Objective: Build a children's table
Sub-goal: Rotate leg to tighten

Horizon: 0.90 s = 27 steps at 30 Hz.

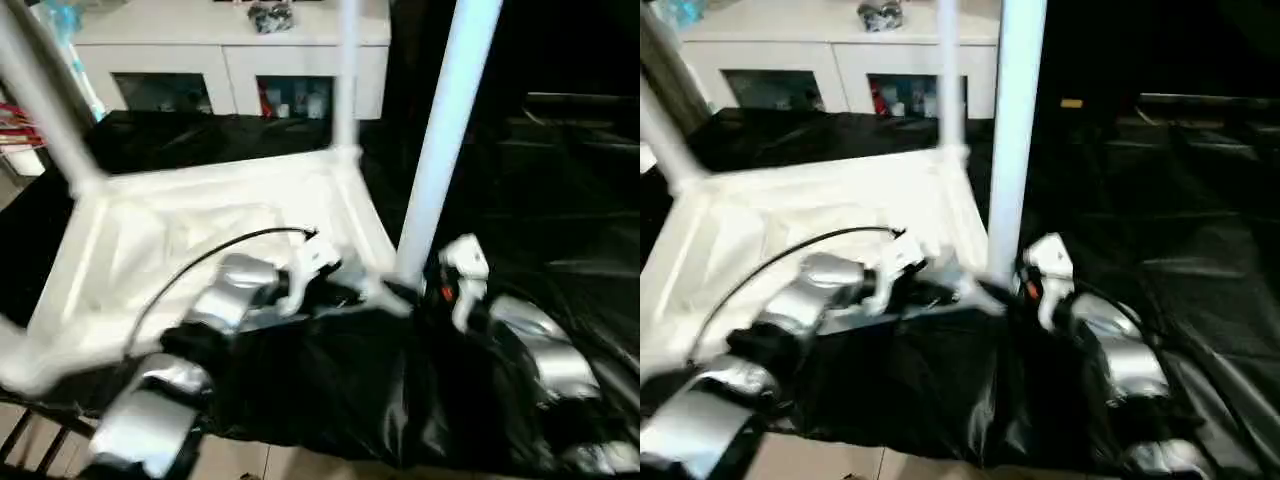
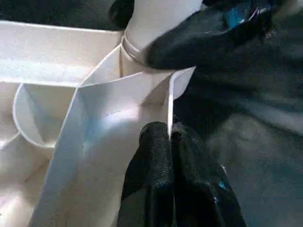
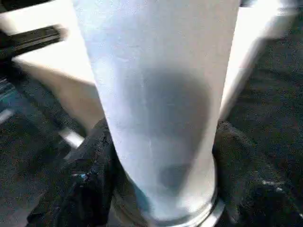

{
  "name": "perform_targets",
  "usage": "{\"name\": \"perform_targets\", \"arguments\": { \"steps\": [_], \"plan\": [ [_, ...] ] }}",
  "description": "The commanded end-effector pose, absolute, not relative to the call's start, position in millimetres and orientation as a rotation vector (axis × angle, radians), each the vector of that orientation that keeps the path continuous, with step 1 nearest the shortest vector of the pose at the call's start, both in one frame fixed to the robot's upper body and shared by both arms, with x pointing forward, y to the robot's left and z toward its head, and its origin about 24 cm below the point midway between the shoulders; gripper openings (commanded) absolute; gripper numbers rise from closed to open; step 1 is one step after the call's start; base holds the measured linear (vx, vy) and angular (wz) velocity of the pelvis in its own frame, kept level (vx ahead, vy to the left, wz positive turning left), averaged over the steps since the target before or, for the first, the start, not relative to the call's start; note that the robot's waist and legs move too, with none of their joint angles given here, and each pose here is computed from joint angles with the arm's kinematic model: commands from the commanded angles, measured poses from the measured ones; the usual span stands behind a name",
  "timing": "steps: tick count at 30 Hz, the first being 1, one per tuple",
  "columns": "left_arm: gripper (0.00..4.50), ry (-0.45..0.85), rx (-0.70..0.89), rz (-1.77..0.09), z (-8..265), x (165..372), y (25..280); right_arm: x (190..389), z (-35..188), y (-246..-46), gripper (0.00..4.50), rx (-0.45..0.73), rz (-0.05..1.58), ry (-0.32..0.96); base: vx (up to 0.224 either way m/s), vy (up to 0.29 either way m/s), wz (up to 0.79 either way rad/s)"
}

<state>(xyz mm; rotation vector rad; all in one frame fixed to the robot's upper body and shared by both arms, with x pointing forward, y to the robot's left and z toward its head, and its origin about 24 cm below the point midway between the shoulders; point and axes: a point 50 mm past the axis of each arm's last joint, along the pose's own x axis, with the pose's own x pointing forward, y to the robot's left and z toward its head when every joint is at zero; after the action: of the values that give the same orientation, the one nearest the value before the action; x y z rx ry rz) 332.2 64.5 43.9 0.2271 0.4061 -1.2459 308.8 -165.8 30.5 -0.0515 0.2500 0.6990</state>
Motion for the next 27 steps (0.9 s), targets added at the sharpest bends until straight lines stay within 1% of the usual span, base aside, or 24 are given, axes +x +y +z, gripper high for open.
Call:
{"name": "perform_targets", "arguments": {
  "steps": [1, 4, 5, 7, 8, 9, 10, 11, 13, 16, 17, 18, 20, 23, 24, 27],
  "plan": [
    [0.00, 0.346, 0.216, -1.218, 57.0, 337.9, 47.0, 301.5, 5.1, -154.2, 2.56, -0.078, 0.685, 0.379, 0.000, 0.000, 0.00],
    [0.00, 0.328, 0.197, -1.107, 60.4, 344.2, 33.8, 310.0, 3.7, -141.6, 2.56, -0.032, 0.580, 0.377, 0.000, 0.000, 0.00],
    [0.00, 0.316, 0.188, -1.095, 62.1, 344.4, 27.0, 313.9, 4.1, -133.1, 2.56, -0.011, 0.548, 0.363, 0.000, 0.000, 0.00],
    [0.00, 0.307, 0.186, -1.104, 62.7, 343.2, 23.5, 315.4, 5.1, -128.2, 2.56, -0.005, 0.549, 0.344, 0.000, 0.000, 0.00],
    [0.00, 0.303, 0.186, -1.109, 62.7, 342.6, 22.3, 316.0, 6.0, -126.3, 3.12, -0.006, 0.552, 0.330, 0.000, 0.000, 0.00],
    [0.00, 0.296, 0.192, -1.131, 62.4, 340.8, 21.7, 316.4, 8.3, -125.1, 3.26, 0.009, 0.563, 0.310, 0.000, 0.000, 0.00],
    [0.00, 0.293, 0.197, -1.145, 62.0, 339.7, 21.4, 316.8, 9.8, -124.5, 3.26, 0.020, 0.568, 0.298, 0.000, 0.000, 0.00],
    [0.00, 0.296, 0.217, -1.151, 60.3, 338.9, 23.1, 317.0, 11.6, -126.0, 3.32, 0.029, 0.573, 0.289, 0.000, 0.000, 0.00],
    [0.00, 0.298, 0.258, -1.183, 57.3, 336.5, 27.2, 316.4, 14.4, -131.7, 3.61, 0.021, 0.604, 0.282, 0.000, 0.000, 0.00],
    [0.00, 0.291, 0.267, -1.230, 57.1, 334.4, 30.4, 315.7, 17.2, -140.7, 3.77, -0.007, 0.632, 0.278, 0.000, 0.000, 0.00],
    [0.00, 0.290, 0.267, -1.231, 57.1, 334.4, 30.4, 315.6, 17.3, -140.9, 4.00, -0.008, 0.633, 0.278, 0.000, 0.000, 0.00],
    [0.00, 0.288, 0.275, -1.242, 57.1, 334.1, 32.3, 314.9, 18.0, -144.8, 4.09, -0.027, 0.649, 0.281, 0.000, 0.000, 0.00],
    [0.00, 0.297, 0.281, -1.266, 56.7, 333.2, 36.4, 311.8, 18.6, -151.3, 4.09, -0.061, 0.701, 0.293, 0.000, 0.000, 0.00],
    [0.00, 0.310, 0.282, -1.305, 55.8, 332.1, 43.5, 302.2, 19.9, -160.1, 4.09, -0.114, 0.822, 0.311, 0.000, 0.000, 0.00],
    [0.00, 0.314, 0.277, -1.335, 55.8, 330.9, 47.3, 298.2, 22.4, -164.4, 4.09, -0.114, 0.867, 0.312, 0.000, 0.000, 0.00],
    [0.00, 0.315, 0.279, -1.369, 56.0, 329.5, 51.4, 294.7, 24.8, -168.5, 4.09, -0.107, 0.907, 0.314, 0.000, 0.000, 0.00]
  ]
}}
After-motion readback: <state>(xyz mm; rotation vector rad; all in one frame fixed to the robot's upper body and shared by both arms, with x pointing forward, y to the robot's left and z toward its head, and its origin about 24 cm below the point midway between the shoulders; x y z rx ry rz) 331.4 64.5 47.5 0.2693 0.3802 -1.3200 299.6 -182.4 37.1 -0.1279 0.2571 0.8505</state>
